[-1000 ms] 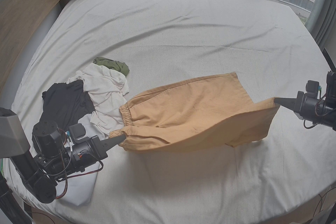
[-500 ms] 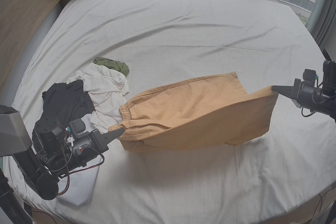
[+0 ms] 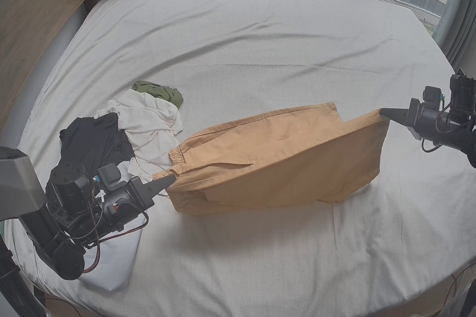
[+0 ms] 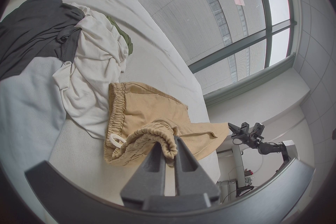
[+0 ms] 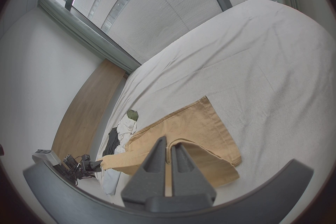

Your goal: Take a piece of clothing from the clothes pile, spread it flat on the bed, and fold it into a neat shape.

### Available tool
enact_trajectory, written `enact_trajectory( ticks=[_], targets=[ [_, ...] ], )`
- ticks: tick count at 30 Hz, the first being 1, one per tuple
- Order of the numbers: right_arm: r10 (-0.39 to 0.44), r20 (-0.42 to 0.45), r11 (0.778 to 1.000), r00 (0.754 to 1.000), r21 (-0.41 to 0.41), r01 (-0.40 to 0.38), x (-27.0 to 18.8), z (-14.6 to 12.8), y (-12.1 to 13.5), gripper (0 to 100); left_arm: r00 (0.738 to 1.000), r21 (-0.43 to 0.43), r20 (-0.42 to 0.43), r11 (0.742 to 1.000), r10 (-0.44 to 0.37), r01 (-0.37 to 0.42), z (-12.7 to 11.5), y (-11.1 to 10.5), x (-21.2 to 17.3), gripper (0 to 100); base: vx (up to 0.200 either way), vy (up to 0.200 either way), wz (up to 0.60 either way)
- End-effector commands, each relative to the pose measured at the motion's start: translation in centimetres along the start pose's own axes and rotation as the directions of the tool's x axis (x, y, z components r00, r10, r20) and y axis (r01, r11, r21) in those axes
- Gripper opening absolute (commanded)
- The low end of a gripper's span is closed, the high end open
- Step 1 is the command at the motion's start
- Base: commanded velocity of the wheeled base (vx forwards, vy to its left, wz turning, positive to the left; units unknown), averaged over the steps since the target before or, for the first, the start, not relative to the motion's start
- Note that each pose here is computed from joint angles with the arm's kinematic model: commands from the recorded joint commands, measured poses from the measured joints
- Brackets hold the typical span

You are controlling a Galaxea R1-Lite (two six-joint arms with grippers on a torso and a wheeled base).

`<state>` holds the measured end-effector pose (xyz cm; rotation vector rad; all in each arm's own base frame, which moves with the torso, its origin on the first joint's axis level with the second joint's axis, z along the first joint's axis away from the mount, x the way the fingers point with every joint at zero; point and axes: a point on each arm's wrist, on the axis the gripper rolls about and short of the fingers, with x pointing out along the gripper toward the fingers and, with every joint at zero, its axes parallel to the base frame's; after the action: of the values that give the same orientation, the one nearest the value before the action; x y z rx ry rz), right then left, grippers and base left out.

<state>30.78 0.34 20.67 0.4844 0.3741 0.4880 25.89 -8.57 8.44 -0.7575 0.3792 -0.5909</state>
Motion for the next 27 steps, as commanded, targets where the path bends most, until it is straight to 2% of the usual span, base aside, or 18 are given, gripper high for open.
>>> enact_trajectory(
  ticks=[1,13,27],
  targets=[
    [-0.001,-0.006,1.000,1.000,0.003,0.001,1.0,0.2,-0.6,0,1.000,-0.008,0.025,1.000,0.002,-0.002,0.5,0.1,0.2,0,0.000,0.000,0.00],
    [0.014,-0.012,1.000,1.000,-0.002,-0.014,2.2,1.5,-0.1,0,1.000,-0.013,0.025,1.000,0.004,-0.004,0.5,0.1,0.3,0,0.000,0.000,0.00],
    [-0.044,0.007,0.999,0.999,0.002,0.044,4.1,2.3,-1.1,0,1.000,-0.026,0.002,0.999,0.028,-0.027,-0.1,1.1,1.0,0,0.000,0.000,0.00]
  ],
)
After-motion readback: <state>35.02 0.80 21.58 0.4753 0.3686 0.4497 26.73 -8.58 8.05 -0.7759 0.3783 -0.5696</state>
